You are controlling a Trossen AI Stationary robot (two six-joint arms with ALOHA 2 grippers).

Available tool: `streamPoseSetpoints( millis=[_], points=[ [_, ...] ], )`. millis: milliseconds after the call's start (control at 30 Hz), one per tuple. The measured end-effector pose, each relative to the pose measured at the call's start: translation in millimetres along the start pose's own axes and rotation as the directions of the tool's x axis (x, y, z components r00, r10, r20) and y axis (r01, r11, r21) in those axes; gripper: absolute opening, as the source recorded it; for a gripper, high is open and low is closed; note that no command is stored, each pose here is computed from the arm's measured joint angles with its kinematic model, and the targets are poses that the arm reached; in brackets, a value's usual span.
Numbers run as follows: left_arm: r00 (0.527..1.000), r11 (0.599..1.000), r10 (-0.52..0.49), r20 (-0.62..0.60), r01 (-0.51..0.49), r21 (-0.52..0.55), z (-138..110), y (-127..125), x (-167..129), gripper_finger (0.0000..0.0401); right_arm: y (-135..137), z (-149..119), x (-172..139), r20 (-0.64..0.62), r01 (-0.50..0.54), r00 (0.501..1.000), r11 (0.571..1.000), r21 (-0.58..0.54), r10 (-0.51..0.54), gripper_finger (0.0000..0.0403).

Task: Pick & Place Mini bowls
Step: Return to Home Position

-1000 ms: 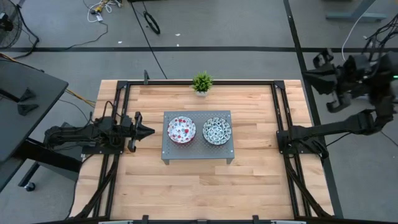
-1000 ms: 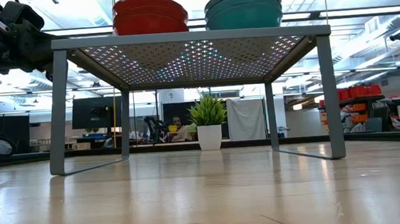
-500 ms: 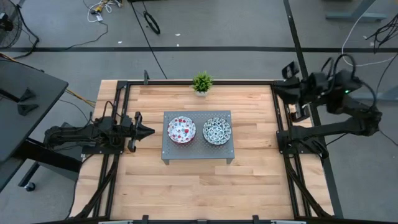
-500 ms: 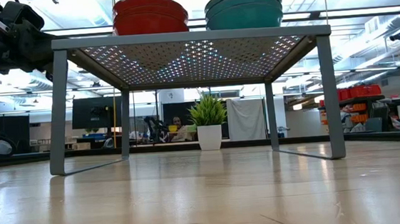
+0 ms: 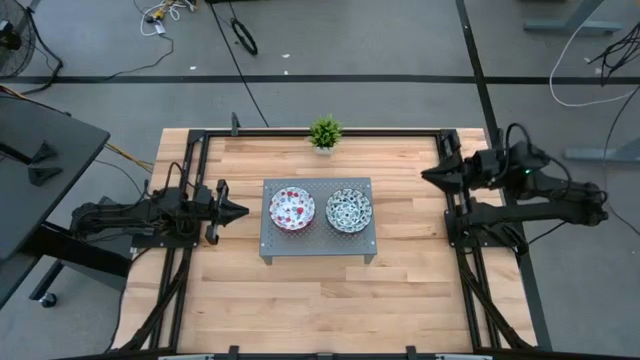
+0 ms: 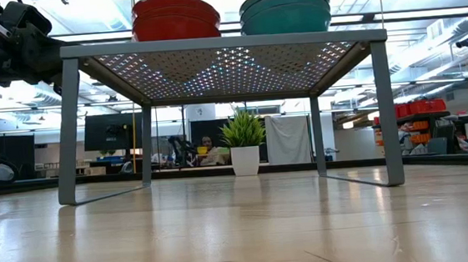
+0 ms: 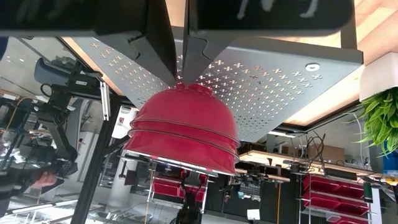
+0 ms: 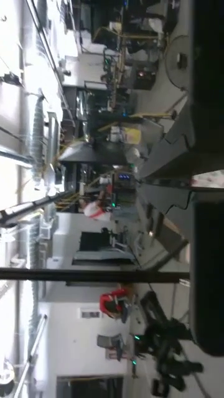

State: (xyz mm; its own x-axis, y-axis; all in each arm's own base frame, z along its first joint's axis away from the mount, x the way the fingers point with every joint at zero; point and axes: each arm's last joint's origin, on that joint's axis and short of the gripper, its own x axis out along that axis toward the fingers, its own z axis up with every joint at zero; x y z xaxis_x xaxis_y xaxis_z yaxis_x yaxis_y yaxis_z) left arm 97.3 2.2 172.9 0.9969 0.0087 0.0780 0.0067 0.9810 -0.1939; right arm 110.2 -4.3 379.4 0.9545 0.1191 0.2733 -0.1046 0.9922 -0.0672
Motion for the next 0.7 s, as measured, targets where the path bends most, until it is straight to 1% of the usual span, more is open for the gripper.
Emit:
streamPoseSetpoints(
  millis=[233,367,500,700],
  points=[
    [1.0,1.0,0.0,0.001,0.0,0.0,0,0,0,0.0032,3,-41,-12,-0.048,-0.01,0.999,1.0,0.016,0.011,0.0029],
    [1.0,1.0,0.0,0.0,0.0,0.0,0,0,0,0.0032,5,-63,-18,-0.025,-0.032,0.999,0.999,0.007,0.032,0.0029],
    [1.0,1.0,0.0,0.0,0.0,0.0,0,0,0,0.0032,8,-79,-26,-0.006,-0.046,0.999,0.999,-0.005,0.046,0.0029],
    [1.0,1.0,0.0,0.0,0.0,0.0,0,0,0,0.0032,10,-98,-33,-0.04,-0.071,0.997,0.997,0.014,0.072,0.0029]
  ],
)
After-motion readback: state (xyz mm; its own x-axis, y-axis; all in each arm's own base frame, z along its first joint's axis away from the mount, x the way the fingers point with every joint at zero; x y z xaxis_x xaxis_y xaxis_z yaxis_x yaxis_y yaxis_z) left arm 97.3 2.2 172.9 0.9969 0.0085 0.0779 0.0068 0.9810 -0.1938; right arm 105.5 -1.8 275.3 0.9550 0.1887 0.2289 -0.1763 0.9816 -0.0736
